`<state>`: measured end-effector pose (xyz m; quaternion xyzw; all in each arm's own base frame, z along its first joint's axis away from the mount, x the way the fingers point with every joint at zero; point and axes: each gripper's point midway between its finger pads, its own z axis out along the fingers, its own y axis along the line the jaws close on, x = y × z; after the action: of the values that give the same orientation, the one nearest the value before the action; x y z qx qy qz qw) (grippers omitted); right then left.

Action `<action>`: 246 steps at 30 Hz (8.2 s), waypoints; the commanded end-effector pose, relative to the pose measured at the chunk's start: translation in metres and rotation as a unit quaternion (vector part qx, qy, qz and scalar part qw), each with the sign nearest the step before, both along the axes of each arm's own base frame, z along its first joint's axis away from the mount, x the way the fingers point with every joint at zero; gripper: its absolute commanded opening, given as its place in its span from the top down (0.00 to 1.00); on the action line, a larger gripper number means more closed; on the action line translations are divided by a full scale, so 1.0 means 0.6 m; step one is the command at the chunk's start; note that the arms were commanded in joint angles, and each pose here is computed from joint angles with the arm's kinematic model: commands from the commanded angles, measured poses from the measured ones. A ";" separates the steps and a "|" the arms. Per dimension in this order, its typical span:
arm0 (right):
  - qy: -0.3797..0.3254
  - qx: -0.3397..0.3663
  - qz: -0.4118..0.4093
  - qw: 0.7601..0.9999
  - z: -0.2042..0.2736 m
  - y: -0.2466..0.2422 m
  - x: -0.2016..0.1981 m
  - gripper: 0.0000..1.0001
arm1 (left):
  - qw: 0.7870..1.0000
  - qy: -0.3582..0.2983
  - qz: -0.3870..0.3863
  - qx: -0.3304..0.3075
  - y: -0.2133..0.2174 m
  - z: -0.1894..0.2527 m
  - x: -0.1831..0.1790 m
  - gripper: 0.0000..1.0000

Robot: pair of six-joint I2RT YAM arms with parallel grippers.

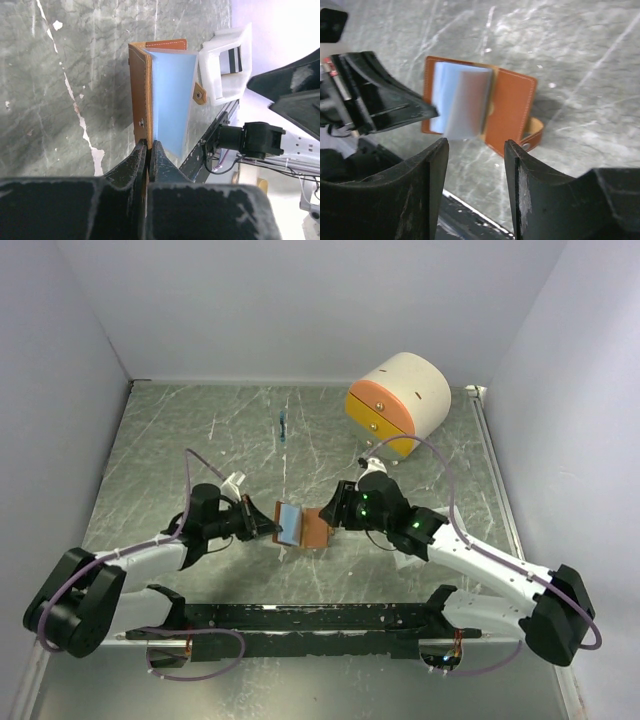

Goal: Put the credit cards into the card holder
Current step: Open the card holder at the center of the board.

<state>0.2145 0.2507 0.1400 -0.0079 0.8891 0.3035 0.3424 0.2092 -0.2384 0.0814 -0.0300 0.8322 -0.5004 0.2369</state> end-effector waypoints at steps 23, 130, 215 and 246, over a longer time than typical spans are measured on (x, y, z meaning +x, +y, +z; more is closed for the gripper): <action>0.069 -0.026 0.073 0.995 -0.099 0.162 -0.009 0.56 | 0.999 0.010 0.007 0.051 0.017 -0.025 -0.040 0.93; 0.088 -0.062 0.127 0.986 -0.195 0.154 -0.041 0.84 | 0.998 -0.006 -0.004 0.066 0.008 0.002 -0.020 0.93; 0.032 -0.124 0.147 0.981 -0.143 0.201 -0.099 0.87 | 0.994 0.016 0.049 0.096 0.050 -0.011 -0.043 0.93; 0.019 -0.094 0.133 0.986 -0.093 0.223 -0.095 0.56 | 0.994 0.016 0.051 0.095 0.050 -0.011 -0.042 0.93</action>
<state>0.1549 0.3685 0.0789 -0.1394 0.9197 0.2482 0.2705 0.1787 -0.2047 0.0631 -0.0658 0.8843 -0.3979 0.2354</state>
